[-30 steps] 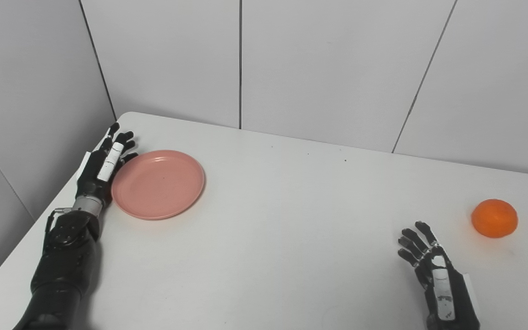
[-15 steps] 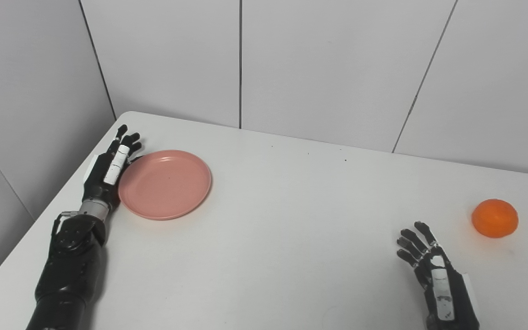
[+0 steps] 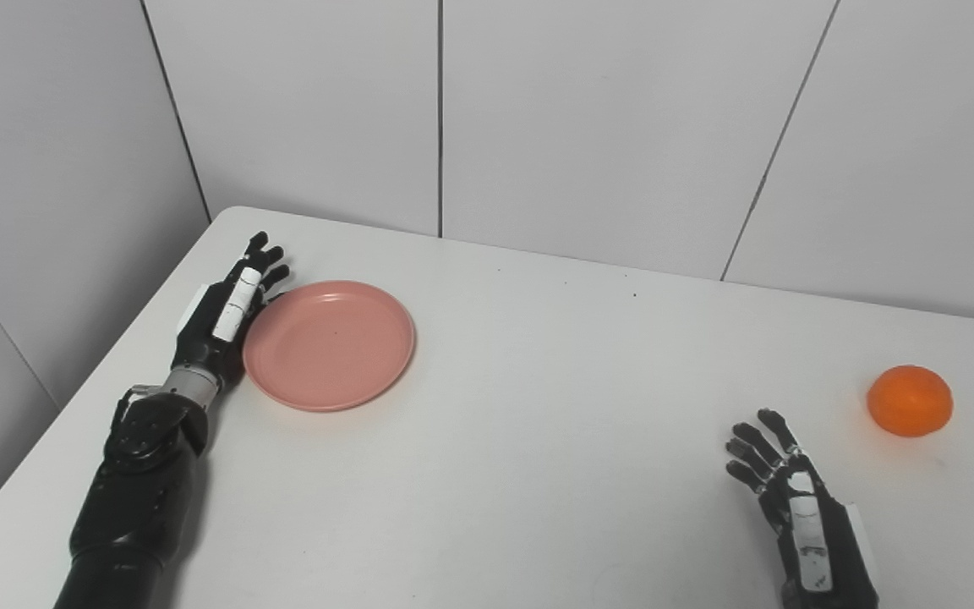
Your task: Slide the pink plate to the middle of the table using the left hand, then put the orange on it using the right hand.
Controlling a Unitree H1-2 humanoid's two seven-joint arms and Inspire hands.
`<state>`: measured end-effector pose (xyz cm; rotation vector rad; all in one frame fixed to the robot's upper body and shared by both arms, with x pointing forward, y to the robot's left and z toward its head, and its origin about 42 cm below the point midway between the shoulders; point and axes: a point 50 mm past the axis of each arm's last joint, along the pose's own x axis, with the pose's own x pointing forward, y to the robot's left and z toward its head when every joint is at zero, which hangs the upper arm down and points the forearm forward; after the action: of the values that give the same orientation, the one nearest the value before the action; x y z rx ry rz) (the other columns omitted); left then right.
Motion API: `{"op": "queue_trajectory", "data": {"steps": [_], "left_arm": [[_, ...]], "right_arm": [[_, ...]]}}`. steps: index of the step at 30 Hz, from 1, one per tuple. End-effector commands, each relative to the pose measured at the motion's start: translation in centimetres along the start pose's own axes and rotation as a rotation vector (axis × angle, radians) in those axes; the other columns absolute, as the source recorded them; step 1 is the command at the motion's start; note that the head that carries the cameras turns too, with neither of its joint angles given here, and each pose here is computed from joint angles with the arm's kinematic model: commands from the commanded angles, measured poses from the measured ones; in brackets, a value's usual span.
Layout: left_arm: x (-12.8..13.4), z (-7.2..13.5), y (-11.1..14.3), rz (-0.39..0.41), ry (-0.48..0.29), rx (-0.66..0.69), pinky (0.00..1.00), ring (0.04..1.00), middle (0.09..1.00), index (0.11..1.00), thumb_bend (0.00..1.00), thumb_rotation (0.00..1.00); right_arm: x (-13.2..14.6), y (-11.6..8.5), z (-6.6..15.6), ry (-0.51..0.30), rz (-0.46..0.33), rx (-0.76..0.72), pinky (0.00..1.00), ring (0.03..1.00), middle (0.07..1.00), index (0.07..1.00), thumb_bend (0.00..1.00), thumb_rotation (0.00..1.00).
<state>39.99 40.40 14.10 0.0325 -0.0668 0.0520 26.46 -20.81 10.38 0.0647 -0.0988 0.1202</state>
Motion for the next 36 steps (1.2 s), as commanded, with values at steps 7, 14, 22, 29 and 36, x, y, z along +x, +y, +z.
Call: {"op": "queue_trajectory", "data": {"steps": [7,14,22,29,36], "left_arm": [[2.1,2.3,0.6,-0.038,-0.056,0.050,0.75,0.918,0.935,1.000,0.85,0.77],[2.0,1.9,-0.8,-0.051,-0.042,0.027,0.75,0.913,0.929,1.000,0.89,0.74],[1.6,1.8,-2.6,-0.062,-0.031,0.041,0.71,0.886,0.919,1.000,0.88,0.74],[1.4,1.6,-3.8,-0.067,-0.017,0.046,0.69,0.876,0.904,0.983,0.90,0.75],[1.1,1.4,-5.2,-0.080,-0.008,0.016,0.72,0.876,0.895,0.974,0.94,0.74]], "right_arm": [[-3.9,1.1,-3.9,0.184,-0.022,0.051,0.83,0.837,0.837,0.899,0.84,0.95],[-3.9,1.1,-3.9,0.185,-0.019,0.055,0.84,0.844,0.844,0.902,0.84,0.95],[-3.9,1.2,-3.9,0.186,-0.019,0.047,0.83,0.838,0.838,0.902,0.83,0.95],[-4.0,1.3,-3.9,0.186,-0.019,0.049,0.83,0.837,0.838,0.898,0.83,0.95],[-3.9,1.4,-3.9,0.188,-0.016,0.042,0.82,0.837,0.841,0.900,0.82,0.96]]}}
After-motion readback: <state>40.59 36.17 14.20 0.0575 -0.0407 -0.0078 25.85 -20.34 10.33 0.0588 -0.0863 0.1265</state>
